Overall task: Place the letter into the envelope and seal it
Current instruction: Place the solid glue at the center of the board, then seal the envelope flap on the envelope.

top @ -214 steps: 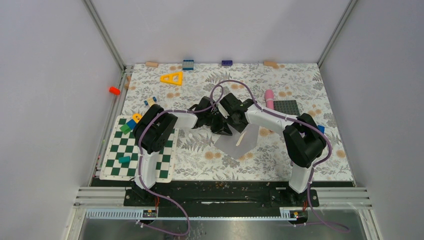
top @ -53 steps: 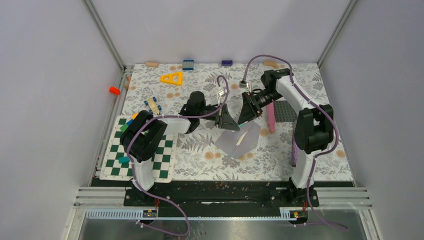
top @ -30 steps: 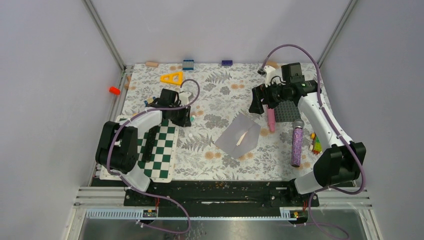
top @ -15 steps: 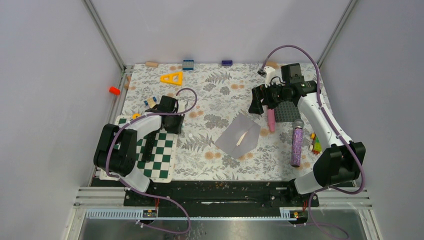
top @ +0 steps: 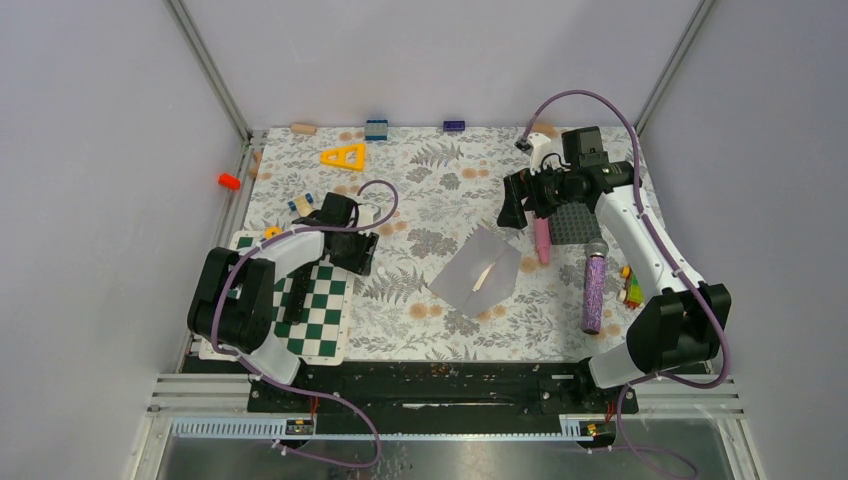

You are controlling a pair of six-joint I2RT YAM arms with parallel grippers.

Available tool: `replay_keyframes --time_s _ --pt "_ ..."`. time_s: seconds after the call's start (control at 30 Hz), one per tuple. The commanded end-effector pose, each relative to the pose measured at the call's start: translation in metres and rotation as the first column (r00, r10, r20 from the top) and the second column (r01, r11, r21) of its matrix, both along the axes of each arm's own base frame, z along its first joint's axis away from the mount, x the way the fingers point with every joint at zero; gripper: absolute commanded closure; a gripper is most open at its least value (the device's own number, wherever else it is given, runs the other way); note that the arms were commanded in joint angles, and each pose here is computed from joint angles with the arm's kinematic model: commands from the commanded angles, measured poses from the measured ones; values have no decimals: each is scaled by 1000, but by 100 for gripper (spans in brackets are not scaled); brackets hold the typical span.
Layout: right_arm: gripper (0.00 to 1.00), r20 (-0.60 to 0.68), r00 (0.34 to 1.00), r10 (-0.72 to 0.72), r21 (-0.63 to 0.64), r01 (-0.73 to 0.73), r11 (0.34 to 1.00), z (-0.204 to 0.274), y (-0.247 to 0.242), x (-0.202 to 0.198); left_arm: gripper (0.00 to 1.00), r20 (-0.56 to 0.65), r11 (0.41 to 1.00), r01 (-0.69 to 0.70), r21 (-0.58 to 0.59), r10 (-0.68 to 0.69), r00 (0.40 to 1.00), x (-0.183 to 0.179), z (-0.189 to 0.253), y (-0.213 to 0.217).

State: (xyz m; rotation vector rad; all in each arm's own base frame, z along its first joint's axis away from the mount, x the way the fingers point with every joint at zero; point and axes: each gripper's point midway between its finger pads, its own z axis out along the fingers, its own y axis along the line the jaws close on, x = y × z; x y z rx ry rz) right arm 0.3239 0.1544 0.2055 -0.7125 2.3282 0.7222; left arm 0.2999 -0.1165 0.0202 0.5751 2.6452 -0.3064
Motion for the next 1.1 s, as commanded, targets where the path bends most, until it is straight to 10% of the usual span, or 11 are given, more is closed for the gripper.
replay_keyframes --time_s 0.0,0.47,0.73,1.07 --pt "1 23 1000 -16 -2 16 1000 4 0 6 48 42 998 34 -49 -32 999 2 17 -10" --pt "0 63 998 18 -129 -10 992 -10 -20 -1 2 309 983 109 -150 -58 949 26 111 -28" --pt "2 -49 996 70 -254 -80 964 -61 -43 -35 1 415 895 315 -316 -168 894 32 180 -113" --pt "0 -401 909 -111 -61 95 994 -94 -38 -51 1 188 793 299 -531 -234 954 10 122 -210"
